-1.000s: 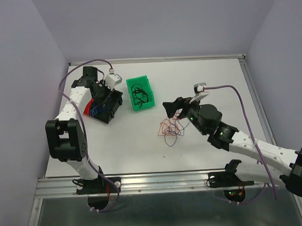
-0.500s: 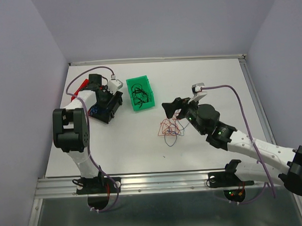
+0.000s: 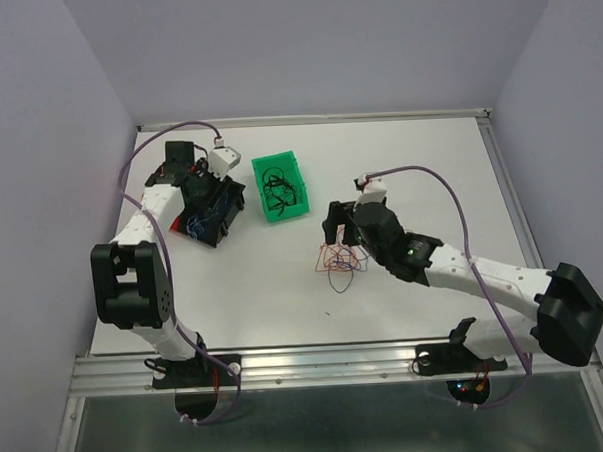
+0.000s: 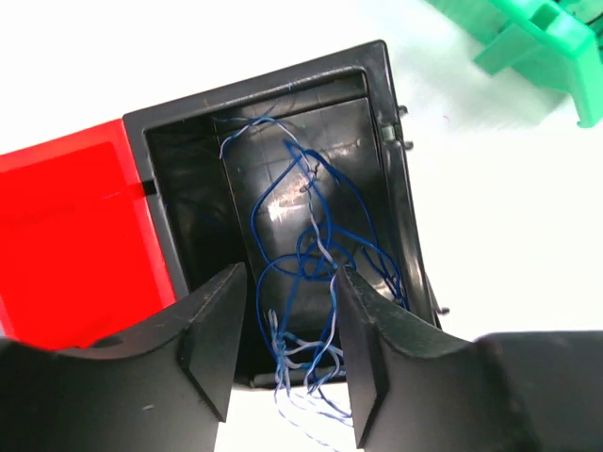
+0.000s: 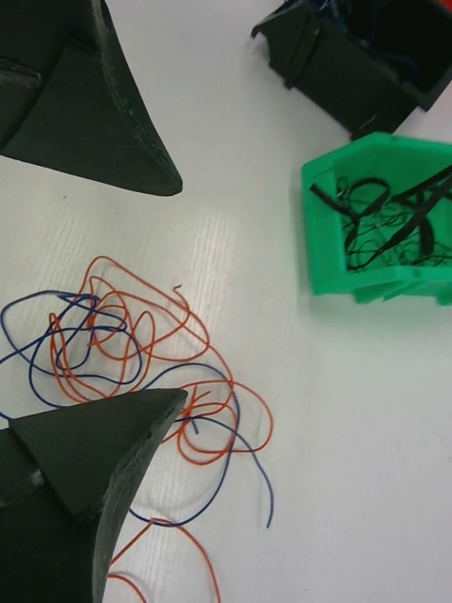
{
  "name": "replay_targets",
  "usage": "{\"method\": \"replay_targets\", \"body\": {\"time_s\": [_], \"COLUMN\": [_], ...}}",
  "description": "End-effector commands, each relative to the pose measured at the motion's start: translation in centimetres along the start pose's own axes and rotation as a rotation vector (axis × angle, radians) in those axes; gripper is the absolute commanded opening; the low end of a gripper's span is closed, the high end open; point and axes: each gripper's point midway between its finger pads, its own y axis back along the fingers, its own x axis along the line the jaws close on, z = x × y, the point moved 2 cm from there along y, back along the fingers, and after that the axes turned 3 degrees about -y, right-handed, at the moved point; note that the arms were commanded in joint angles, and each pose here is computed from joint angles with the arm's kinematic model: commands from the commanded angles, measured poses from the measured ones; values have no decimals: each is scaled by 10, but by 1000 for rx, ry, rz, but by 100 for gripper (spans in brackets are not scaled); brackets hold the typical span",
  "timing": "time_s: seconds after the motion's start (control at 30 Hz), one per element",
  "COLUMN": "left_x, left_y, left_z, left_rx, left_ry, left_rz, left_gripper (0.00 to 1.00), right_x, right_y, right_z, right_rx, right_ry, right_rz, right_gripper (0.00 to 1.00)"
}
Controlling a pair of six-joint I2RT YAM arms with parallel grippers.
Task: Untangle the cables
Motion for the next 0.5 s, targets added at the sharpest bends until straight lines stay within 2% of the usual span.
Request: {"method": "replay_targets", "body": {"time_s": [0.0,0.13,0.2,0.3,0.33,0.47], "left_x": [0,-1,-2,-25,-35,-116], "left_y": [30,47,61,78,78,95], "left_z": [10,18,29,48,48,98], "left_rx": [-20,-40,-72,-121,-117,-273], "left_ry": [-27,-41,-54,-89,-80,-145], "left_rz": [16,30,54,64,73,4], "left_gripper": [57,60,61,63,63,63], "right_x": [-10,-42,-51,-72,-77,-114], "right_y": [1,14,21,32,33,39], "right_z": [-19,-48,-49,-45,-43,-28], "right_rx": [131,203,189,147,136,72], "right_ry": [45,58,50,40,44,77], "right_rz": [-93,-196,-223,-314,-350,-592], "right_gripper": [87,85,86,87,87,89]}}
